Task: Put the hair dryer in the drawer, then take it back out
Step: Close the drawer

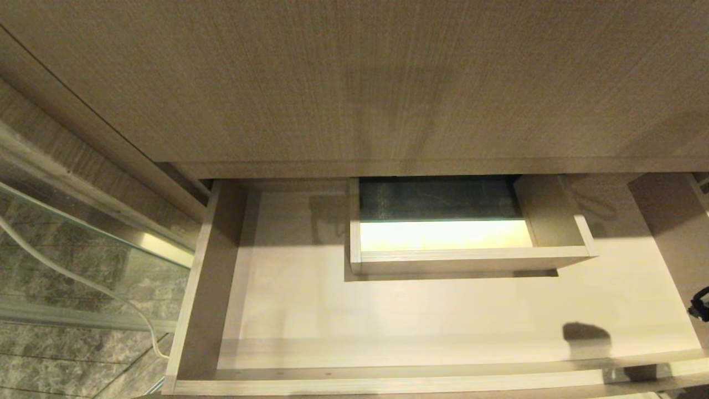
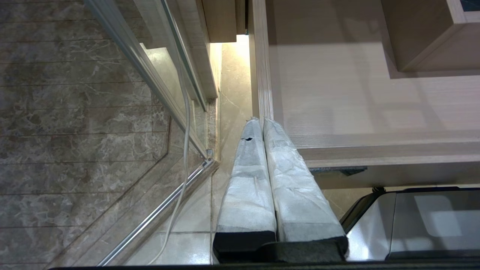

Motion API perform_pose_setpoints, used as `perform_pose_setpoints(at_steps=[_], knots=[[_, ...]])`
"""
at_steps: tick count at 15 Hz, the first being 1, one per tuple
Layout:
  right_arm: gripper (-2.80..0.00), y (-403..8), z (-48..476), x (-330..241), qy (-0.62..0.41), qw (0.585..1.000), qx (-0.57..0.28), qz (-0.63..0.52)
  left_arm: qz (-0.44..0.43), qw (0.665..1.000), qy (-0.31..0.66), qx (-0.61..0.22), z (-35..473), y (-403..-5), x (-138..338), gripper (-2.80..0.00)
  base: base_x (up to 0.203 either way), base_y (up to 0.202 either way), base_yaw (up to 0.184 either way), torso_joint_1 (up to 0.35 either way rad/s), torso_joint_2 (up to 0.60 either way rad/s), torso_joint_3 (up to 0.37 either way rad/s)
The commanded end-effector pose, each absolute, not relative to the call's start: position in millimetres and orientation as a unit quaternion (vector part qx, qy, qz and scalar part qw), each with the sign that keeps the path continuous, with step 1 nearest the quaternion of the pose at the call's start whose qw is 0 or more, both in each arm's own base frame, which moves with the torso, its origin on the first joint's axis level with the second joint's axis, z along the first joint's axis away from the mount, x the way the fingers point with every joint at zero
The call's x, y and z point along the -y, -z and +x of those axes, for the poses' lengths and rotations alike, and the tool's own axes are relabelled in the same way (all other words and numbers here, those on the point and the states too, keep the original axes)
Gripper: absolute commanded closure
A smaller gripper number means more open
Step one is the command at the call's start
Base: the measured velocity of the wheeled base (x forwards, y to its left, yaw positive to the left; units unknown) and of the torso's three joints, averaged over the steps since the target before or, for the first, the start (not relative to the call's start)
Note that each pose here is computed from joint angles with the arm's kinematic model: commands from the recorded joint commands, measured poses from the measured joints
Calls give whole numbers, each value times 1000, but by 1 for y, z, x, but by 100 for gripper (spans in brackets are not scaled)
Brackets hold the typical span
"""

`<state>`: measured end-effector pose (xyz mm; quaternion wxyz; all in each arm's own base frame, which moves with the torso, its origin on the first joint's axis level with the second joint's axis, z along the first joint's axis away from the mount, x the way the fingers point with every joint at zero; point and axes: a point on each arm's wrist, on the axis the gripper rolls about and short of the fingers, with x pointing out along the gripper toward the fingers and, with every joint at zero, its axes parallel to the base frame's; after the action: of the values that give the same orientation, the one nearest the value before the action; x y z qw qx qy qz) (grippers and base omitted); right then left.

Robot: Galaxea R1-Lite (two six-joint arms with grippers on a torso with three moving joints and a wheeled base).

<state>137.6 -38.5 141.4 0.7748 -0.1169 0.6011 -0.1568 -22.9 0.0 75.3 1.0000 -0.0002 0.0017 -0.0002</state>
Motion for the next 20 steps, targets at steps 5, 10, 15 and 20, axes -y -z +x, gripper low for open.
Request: perform_pose_setpoints(at_steps=[5, 10, 15, 20], knots=[[0, -159, 179, 43, 196, 867, -452, -75, -1, 1000, 0, -1, -23, -75, 0, 0, 0, 0, 0, 0, 0, 0], [0, -198, 233, 38, 186, 938, -291, -21, -1, 1000, 0, -1, -23, -75, 0, 0, 0, 0, 0, 0, 0, 0], [0, -212, 171, 29, 170, 931, -317, -62, -1, 1000, 0, -1, -23, -75, 0, 0, 0, 0, 0, 0, 0, 0], [0, -188, 102, 8, 118, 942, -300, -90, -1, 1000, 0, -1, -23, -75, 0, 0, 0, 0, 0, 0, 0, 0]])
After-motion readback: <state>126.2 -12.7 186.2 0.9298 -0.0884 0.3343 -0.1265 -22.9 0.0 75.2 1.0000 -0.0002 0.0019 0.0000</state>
